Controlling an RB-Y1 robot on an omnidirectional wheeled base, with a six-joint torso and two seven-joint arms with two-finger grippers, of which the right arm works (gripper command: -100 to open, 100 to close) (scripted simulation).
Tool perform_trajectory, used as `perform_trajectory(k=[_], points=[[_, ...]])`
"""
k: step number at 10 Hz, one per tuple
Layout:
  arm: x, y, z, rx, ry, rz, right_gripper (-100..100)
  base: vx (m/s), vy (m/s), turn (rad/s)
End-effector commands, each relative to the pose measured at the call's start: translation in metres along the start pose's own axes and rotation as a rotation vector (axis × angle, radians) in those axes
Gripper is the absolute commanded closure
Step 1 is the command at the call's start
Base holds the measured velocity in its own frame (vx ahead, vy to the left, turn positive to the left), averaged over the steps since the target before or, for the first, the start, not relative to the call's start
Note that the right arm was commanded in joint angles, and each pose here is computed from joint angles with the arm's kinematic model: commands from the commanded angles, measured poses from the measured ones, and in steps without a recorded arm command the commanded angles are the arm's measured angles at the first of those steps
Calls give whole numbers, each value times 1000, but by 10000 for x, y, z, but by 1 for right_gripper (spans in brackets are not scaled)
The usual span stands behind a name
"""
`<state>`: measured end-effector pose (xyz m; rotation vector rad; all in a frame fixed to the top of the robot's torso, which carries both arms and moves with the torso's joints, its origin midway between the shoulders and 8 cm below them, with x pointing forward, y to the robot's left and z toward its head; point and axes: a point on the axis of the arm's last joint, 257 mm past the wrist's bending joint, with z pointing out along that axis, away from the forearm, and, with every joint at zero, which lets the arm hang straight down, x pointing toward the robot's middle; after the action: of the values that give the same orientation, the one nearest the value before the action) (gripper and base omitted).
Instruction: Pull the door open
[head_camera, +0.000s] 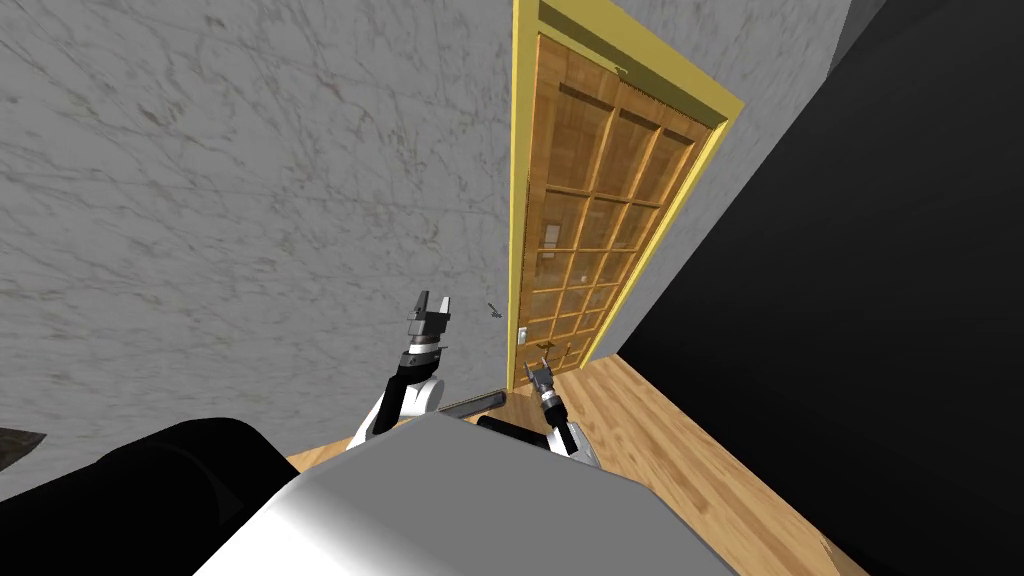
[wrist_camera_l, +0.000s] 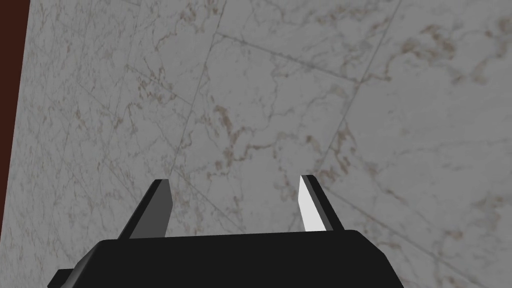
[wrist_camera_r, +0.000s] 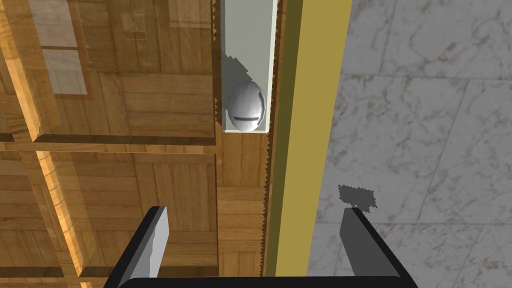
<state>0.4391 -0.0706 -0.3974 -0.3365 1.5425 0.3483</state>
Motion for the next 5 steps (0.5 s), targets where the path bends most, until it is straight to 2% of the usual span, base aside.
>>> perform_trajectory(k=[1, 2, 3, 5], points=[[22, 37, 14, -6, 3, -6, -100, 155, 9, -7], [15, 24, 12, -4, 3, -3, -100, 62, 6, 0], [24, -32, -1, 1, 5, -13, -100, -110, -14, 93], [31, -73, -11, 5, 7, -18, -100, -190, -11, 62]])
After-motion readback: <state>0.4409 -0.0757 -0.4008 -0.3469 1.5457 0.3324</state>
